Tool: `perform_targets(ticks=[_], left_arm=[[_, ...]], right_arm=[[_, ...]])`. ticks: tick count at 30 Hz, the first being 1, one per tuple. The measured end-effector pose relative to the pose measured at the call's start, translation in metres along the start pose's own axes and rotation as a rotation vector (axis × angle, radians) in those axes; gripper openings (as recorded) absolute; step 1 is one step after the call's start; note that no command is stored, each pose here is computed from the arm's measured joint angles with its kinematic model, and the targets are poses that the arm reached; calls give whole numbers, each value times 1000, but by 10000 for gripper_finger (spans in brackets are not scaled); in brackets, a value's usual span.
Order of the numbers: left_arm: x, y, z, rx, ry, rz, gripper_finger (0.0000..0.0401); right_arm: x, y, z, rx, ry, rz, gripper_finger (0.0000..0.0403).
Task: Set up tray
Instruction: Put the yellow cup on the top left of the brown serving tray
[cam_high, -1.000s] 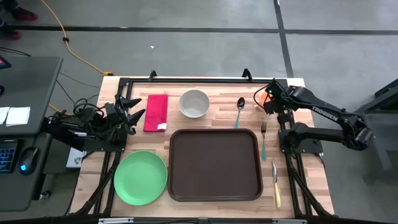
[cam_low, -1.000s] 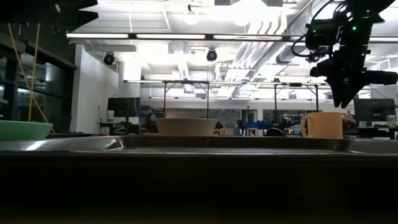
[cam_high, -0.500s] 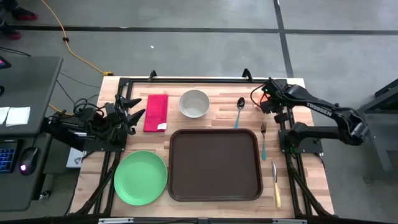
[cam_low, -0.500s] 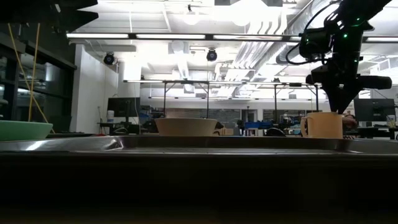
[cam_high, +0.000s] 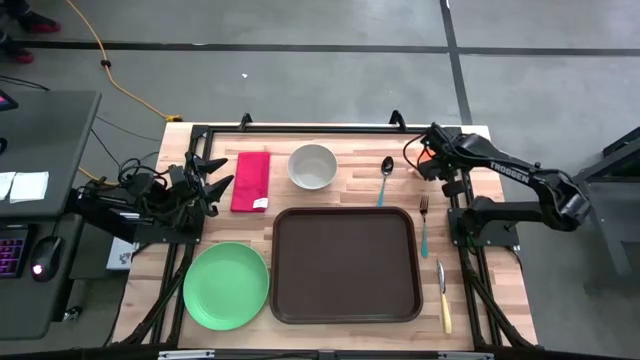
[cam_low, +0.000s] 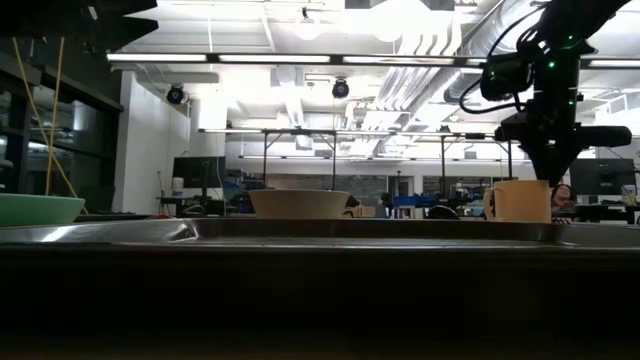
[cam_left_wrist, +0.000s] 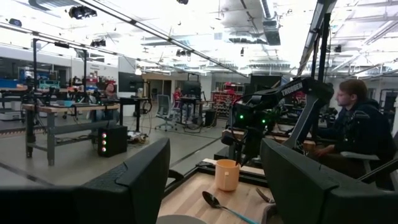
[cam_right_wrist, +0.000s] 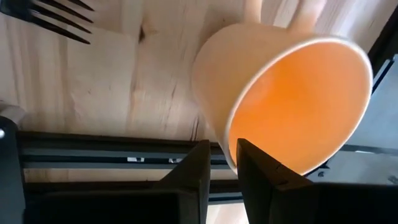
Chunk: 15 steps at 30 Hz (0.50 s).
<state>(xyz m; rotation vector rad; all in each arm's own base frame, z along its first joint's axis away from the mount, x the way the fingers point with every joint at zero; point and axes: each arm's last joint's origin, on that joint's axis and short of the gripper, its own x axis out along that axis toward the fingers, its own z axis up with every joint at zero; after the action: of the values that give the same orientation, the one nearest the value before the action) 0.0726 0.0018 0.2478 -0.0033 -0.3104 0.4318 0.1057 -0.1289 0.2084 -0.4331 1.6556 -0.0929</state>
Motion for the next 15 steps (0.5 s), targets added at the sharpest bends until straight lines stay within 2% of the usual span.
perform_targets(ticks=[5, 12, 15], left_arm=[[0, 0, 0, 0, 0, 0, 282], [0, 0, 0, 0, 0, 0, 282], [0, 0, 0, 0, 0, 0, 282]], right_arm=[[1, -1, -2, 16, -6, 2, 55], [1, -1, -1, 16, -36, 16, 7], [1, -2, -1, 23, -38, 12, 6]])
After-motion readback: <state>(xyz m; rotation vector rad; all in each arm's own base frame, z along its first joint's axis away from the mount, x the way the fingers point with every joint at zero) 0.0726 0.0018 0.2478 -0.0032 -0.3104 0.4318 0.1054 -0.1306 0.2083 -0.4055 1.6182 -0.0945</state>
